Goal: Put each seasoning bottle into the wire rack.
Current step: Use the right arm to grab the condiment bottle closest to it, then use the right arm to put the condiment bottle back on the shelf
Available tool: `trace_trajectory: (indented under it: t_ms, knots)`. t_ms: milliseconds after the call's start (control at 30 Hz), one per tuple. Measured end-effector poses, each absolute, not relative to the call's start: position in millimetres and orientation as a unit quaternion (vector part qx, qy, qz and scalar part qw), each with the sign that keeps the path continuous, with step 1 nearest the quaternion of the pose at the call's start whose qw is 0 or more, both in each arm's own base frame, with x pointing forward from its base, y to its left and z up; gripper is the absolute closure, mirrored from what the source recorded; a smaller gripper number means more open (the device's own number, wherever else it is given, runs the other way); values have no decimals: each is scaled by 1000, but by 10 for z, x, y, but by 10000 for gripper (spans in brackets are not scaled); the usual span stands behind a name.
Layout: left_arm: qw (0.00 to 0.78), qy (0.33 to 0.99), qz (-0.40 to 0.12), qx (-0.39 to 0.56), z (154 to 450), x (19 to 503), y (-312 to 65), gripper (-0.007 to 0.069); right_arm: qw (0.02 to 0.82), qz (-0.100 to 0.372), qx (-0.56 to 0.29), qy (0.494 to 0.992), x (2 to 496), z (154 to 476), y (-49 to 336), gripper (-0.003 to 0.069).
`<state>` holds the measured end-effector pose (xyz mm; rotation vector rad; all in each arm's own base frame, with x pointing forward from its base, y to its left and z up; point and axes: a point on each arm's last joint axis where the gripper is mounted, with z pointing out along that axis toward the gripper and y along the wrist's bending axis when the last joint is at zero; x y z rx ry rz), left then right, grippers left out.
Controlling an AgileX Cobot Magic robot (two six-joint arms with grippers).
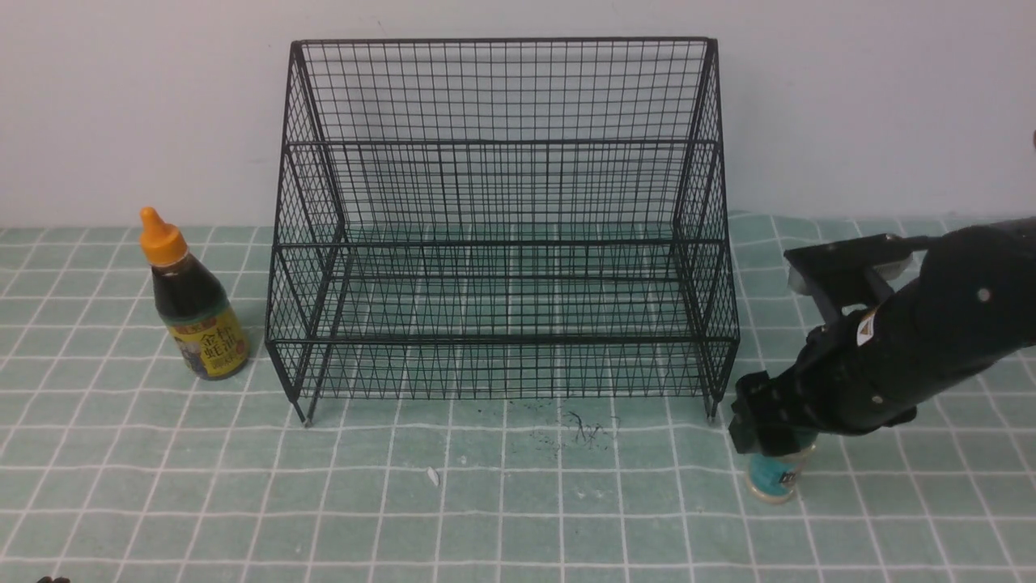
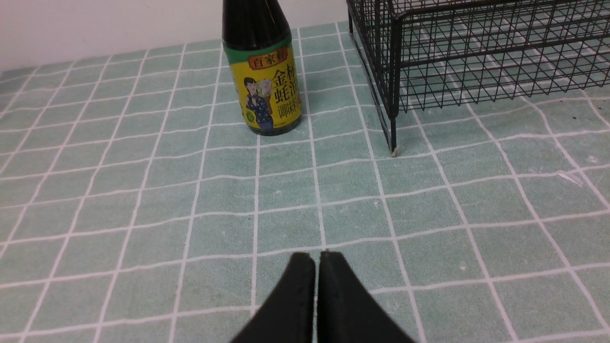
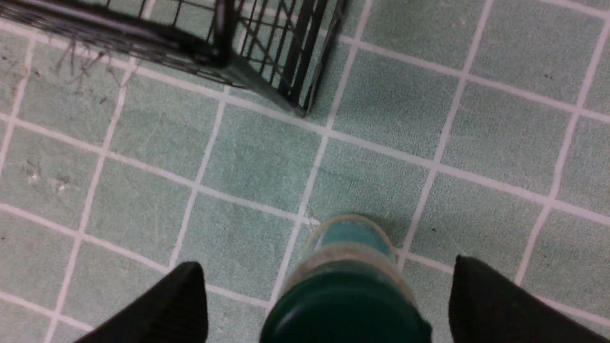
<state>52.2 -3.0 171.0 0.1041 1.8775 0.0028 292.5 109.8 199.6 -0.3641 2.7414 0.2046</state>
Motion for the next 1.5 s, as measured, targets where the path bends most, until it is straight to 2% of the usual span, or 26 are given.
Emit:
trace_trajectory:
  t_ms: [100,133,167,300,400,467,500,600,733,833,1067,1200,1500]
  knots:
    - [590,806,1,45,1710,522,-30,632,182,71,-130,972,2939,1979,1101,205]
    - [590,806,1,45,1710,522,-30,632,178,69,-133,973,2939,1988,1100,309]
    - [590,806,1,45,1710,522,-30,632,178,69,-133,972,2943,1996,1101,321]
    - [590,806,1,45,1710,522,-30,632,143,64,-156,975,2877,2290,1111,307]
    - [590,806,1,45,1710,522,-30,632,142,73,-181,970,2757,2699,1186,307]
    - [590,806,1,45,1710,522,-30,632,163,89,-199,962,2689,2991,1285,307]
    - [590,806,1,45,1710,522,-30,632,165,92,-204,961,2675,3021,1311,307]
    - [590,806,1,45,1710,522,-30,632,222,118,-240,938,2632,3458,1533,307]
    - [590,806,1,45,1710,522,-30,632,265,135,-247,922,2824,3705,1703,307]
    - [590,806,1,45,1710,522,-30,632,268,130,-249,922,3000,3688,1792,307]
    - [590,806,1,45,1710,522,-30,632,225,98,-256,935,3505,3190,2034,307]
    - [590,806,1,45,1710,522,-30,632,197,91,-256,942,3624,2915,2100,307]
    - [590,806,1,45,1710,522,-30,632,159,82,-257,950,3749,2537,2175,307]
